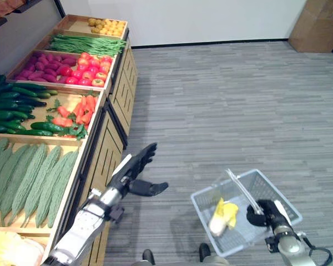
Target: Get the vegetables into the basket
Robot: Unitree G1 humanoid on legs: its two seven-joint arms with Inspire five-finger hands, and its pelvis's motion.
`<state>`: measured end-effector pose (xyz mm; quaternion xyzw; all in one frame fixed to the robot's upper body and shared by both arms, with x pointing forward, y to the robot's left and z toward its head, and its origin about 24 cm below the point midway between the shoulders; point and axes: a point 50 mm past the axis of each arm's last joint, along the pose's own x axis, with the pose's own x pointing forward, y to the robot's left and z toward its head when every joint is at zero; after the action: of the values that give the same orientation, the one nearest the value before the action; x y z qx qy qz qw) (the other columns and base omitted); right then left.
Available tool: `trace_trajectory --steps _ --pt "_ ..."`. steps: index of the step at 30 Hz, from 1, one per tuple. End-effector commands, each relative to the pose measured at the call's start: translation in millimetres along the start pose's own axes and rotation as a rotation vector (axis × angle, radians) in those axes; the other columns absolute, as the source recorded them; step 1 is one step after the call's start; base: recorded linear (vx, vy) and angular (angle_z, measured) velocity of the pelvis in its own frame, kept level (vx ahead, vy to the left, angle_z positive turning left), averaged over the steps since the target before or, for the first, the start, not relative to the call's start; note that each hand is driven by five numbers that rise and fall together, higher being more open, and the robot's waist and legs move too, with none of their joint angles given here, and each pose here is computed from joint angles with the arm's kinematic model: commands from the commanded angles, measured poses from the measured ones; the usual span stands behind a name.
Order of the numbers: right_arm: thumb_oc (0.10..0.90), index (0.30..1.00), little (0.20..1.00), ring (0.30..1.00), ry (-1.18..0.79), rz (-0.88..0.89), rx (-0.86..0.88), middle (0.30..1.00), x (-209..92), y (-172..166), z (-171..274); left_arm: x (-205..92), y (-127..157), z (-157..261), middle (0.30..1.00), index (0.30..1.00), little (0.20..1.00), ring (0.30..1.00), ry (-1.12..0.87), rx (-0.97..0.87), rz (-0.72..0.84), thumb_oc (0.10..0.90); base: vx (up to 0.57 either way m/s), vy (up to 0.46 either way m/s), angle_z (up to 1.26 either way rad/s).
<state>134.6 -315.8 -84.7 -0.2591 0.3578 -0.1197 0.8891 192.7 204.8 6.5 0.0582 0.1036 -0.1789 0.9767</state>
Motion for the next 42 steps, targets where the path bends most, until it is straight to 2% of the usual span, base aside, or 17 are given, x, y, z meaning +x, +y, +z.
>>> trace_trajectory --steps 1,8,9,14,18,22,26,33,36,42 --pt "0.400 0.300 0.300 0.300 -0.242 -0.116 0.060 0.300 14 -32 51 4 20 15 1.000 1.000 1.000 1.000 -0.050 0.093 -0.028 0.900 0.00 0.000 0.00" --pt "0.400 0.300 0.300 0.300 -0.095 -0.087 0.051 0.300 7 -27 12 -39 26 -90 1.000 1.000 1.000 1.000 0.424 0.099 0.093 0.900 -0.01 -0.001 0.00" --pt "0.400 0.300 0.300 0.300 -0.096 -0.088 0.050 0.300 8 -27 12 -38 26 -91 1.000 1.000 1.000 1.000 0.423 0.099 0.093 0.900 0.00 0.000 0.00" --pt "0.400 0.300 0.300 0.300 0.078 -0.050 0.026 0.300 2 -12 -24 -64 8 -154 1.000 1.000 1.000 1.000 0.761 0.261 0.126 0.900 -0.03 -0.012 0.01" --pt "0.400 0.300 0.300 0.300 0.133 -0.030 -0.009 0.300 0 -4 -35 -86 -2 -181 1.000 1.000 1.000 1.000 0.971 0.291 0.165 0.900 -0.01 -0.008 -0.05" --pt "0.400 0.300 0.300 0.300 0.177 -0.006 -0.031 0.300 -1 4 -41 -98 -3 -189 1.000 1.000 1.000 1.000 1.078 0.285 0.246 0.900 0.00 -0.019 -0.16" --pt "0.400 0.300 0.300 0.300 0.240 0.025 -0.051 0.300 -5 13 -51 -101 -10 -193 1.000 1.000 1.000 1.000 1.122 0.277 0.275 0.900 0.00 0.000 0.00" --pt "0.400 0.300 0.300 0.300 0.307 0.026 -0.067 0.300 -8 15 -62 -83 -13 -189 1.000 1.000 1.000 1.000 1.072 0.284 0.283 0.900 -0.01 -0.020 0.01" --pt "0.400 0.300 0.300 0.300 0.299 0.018 -0.072 0.300 -4 17 -55 -66 -11 -182 1.000 1.000 1.000 1.000 1.023 0.284 0.301 0.900 -0.04 -0.112 0.03" --pt "0.400 0.300 0.300 0.300 0.262 0.052 -0.094 0.300 -3 21 -51 -67 -7 -182 1.000 1.000 1.000 1.000 1.035 0.308 0.299 0.900 0.04 -0.192 0.01"
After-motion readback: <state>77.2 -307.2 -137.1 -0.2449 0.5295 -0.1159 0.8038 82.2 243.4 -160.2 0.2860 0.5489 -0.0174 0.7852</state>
